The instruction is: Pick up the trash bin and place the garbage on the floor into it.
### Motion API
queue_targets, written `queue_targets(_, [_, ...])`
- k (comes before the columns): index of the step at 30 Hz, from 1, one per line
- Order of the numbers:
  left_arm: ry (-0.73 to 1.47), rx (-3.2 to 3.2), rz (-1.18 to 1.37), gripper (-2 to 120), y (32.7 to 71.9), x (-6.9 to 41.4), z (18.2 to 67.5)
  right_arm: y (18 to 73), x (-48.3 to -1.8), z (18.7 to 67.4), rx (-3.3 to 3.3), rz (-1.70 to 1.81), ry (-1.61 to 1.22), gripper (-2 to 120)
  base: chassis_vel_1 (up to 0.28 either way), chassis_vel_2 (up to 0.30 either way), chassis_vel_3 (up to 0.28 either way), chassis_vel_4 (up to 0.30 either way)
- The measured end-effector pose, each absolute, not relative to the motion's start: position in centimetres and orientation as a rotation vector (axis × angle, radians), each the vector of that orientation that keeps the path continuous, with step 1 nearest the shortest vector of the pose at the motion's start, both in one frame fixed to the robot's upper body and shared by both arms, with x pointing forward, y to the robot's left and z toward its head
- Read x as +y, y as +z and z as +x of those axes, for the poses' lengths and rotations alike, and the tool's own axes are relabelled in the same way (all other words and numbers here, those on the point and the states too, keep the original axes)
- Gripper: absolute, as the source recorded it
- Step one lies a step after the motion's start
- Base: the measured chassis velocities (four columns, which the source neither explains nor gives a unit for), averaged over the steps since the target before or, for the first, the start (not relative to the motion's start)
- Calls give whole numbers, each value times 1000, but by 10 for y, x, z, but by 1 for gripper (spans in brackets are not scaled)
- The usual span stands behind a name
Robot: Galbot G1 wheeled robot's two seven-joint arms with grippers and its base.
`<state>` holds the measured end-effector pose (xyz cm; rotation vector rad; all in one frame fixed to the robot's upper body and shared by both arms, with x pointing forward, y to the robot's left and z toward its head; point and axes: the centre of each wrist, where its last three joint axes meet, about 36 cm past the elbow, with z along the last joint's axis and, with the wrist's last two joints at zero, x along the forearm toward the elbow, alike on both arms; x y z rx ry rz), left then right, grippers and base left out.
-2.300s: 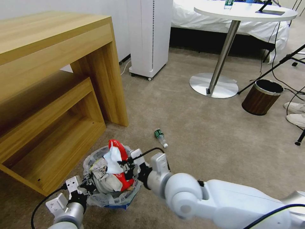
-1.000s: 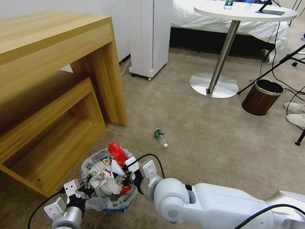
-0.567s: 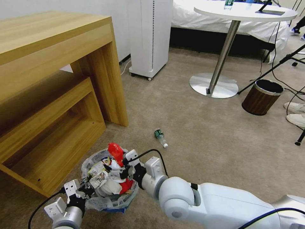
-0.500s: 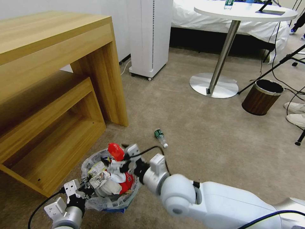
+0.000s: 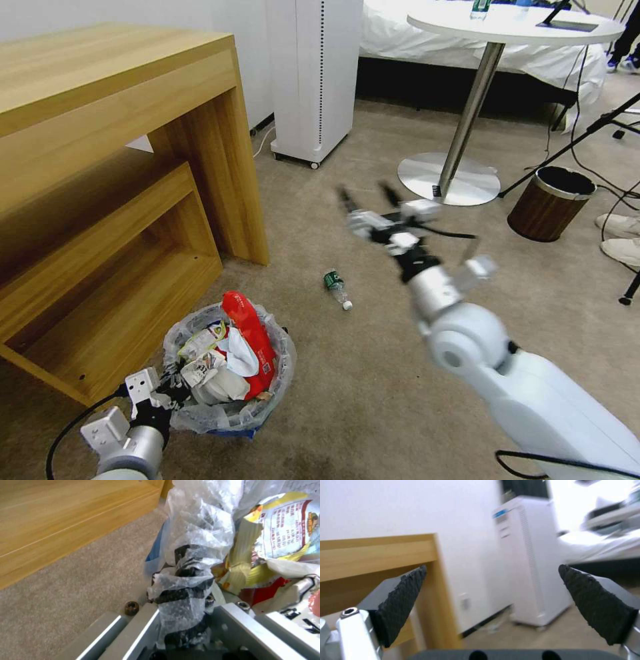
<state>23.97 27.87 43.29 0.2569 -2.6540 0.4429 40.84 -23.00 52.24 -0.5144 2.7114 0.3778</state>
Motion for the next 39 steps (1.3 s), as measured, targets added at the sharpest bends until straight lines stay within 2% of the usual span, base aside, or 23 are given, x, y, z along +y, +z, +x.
queue_targets(9, [443, -2653, 218, 0, 431, 288, 251, 487, -265, 385, 2774, -247, 234, 100, 0, 0, 0, 0])
queue_targets(25, [432, -2645, 137, 0, 415, 302, 286, 470, -283, 360, 2818, -120, 179, 100, 0, 0, 0, 0])
queue_targets(39, [371, -2631, 119, 0, 421, 307, 279, 458, -286, 354, 2885, -55, 101, 100, 0, 0, 0, 0])
